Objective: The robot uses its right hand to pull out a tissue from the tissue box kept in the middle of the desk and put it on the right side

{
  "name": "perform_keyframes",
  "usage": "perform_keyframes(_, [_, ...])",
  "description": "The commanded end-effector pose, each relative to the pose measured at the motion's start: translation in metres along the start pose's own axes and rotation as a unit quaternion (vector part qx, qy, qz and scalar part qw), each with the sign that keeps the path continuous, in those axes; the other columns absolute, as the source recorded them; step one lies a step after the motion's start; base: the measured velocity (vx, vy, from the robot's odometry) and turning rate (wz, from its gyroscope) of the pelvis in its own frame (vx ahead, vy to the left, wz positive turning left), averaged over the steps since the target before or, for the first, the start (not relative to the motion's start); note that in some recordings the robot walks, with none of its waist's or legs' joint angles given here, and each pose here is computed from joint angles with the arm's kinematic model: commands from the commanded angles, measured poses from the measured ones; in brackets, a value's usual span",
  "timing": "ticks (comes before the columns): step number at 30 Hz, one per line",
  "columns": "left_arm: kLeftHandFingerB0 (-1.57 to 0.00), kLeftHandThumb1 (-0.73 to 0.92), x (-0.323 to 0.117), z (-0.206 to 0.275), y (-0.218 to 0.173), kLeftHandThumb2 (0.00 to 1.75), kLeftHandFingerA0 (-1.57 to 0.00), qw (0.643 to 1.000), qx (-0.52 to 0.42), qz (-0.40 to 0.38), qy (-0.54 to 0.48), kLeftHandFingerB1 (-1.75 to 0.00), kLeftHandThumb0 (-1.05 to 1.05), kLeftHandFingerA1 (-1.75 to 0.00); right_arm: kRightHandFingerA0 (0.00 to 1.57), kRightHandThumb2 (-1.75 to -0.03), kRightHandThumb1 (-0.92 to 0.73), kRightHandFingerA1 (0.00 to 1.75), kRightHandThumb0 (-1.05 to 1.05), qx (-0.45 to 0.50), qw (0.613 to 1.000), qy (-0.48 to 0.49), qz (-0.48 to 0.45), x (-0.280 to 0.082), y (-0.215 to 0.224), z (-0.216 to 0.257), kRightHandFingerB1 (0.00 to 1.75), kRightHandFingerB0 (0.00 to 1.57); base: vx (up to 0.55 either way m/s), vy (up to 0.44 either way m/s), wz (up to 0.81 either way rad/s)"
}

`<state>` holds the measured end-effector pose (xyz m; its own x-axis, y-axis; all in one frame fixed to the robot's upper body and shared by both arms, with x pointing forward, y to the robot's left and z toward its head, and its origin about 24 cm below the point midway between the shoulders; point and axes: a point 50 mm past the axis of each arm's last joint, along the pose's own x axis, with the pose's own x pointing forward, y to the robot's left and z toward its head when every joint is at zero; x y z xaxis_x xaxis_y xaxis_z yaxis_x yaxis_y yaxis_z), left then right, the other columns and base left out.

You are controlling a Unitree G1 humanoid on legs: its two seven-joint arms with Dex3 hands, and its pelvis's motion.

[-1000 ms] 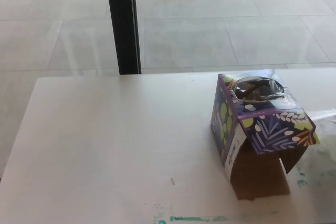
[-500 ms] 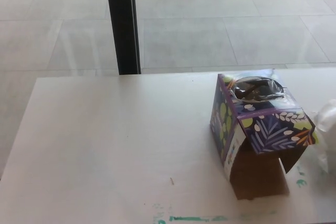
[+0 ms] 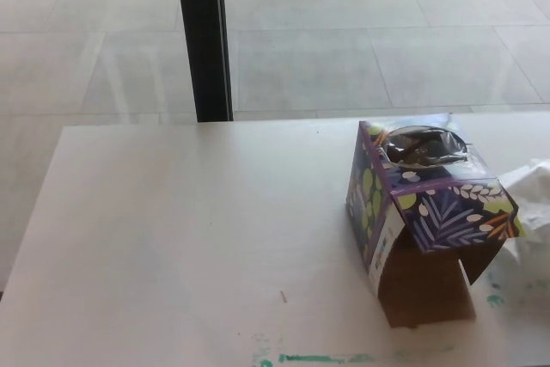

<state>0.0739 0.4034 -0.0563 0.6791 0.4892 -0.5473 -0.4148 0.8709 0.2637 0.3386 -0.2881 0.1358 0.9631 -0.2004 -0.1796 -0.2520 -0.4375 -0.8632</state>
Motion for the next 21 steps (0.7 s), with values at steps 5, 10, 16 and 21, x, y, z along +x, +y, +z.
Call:
perform_keyframes(5, [-0.47,0.92,-0.003,0.001,0.008,0.89,-0.67,1.000,-0.011,0.011,-0.008,-0.57,-1.05,-0.56,0.00,-0.89,-0.59,0.16,-0.84,0.174,0.980,0.035,-0.090,-0.015,-0.066,-0.057,0.06,0.00,0.00,0.000,0.00])
perform_keyframes(10, [-0.47,0.92,-0.005,0.001,0.010,0.90,-0.70,1.000,0.002,0.011,-0.012,-0.56,-1.05,-0.57,0.00,-0.91,-0.57,0.27,-0.75,0.228,0.959,0.088,-0.142,-0.038,-0.093,-0.105,0.18,0.06,0.00,0.000,0.00])
perform_keyframes(16, [-0.49,0.92,-0.004,0.001,0.010,0.88,-0.71,1.000,-0.013,0.014,-0.010,-0.58,-1.05,-0.57,0.05,-0.84,-0.53,0.56,-0.61,0.283,0.925,0.141,-0.211,-0.075,-0.073,-0.144,0.44,0.10,0.00,0.000,0.00])
perform_keyframes(21, [-0.49,0.92,-0.003,0.004,0.010,0.90,-0.69,1.000,-0.007,0.012,-0.016,-0.58,-1.05,-0.56,0.24,-0.62,-0.72,1.11,-0.69,0.321,0.894,0.200,-0.241,-0.097,-0.030,-0.150,0.70,0.20,0.00,0.000,0.00])
